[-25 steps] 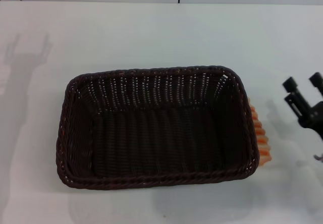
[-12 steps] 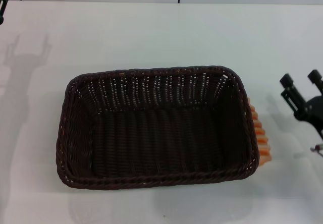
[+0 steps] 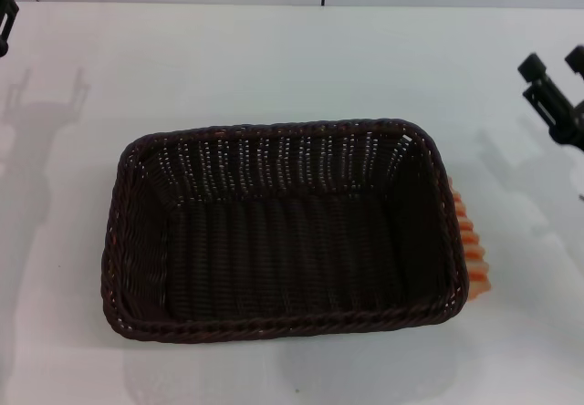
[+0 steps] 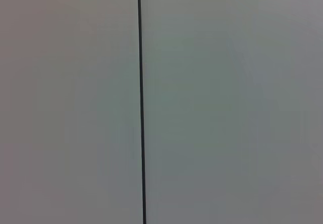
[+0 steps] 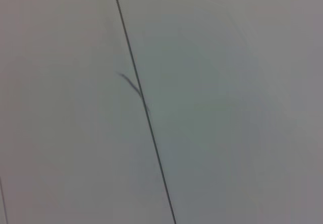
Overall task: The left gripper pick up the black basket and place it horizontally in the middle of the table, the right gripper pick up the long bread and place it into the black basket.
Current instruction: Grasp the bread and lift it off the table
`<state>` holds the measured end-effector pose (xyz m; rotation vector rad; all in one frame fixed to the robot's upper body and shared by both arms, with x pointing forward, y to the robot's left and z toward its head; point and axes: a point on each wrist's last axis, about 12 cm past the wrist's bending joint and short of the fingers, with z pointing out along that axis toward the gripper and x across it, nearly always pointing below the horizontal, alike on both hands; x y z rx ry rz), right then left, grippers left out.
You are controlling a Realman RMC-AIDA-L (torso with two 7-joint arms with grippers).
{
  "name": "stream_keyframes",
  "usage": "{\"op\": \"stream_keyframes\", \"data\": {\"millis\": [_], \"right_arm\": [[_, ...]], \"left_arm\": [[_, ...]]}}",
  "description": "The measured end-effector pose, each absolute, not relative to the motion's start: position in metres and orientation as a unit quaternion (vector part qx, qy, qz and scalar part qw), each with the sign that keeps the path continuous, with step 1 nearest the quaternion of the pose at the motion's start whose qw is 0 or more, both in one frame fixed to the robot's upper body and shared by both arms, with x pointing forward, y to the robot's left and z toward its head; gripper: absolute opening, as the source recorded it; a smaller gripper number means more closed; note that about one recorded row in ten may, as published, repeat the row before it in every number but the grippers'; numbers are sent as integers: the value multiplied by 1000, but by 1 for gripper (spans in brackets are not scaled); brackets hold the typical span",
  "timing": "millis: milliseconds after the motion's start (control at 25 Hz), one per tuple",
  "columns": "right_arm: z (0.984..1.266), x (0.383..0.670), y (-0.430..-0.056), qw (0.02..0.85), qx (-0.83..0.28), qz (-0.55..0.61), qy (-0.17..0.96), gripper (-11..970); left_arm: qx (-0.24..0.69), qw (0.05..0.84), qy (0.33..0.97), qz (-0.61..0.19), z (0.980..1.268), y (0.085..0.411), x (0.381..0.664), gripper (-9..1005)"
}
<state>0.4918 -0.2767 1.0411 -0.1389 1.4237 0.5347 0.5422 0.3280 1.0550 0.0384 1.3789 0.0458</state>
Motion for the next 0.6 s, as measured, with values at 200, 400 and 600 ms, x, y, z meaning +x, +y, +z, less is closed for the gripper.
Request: {"op": "stream_keyframes", "data": {"millis": [200,400,600], "right_arm": [[1056,517,-274,705,-77,245,660,740],[1072,541,-263,675,-96,238,692,740],[1100,562,-248,623,-125,196,747,741]], "left_arm": [[17,764,645,23,1052,329,542,766],[14,757,652,25,1050,330,542,767],[11,753,657,28,1048,332,542,767]]}}
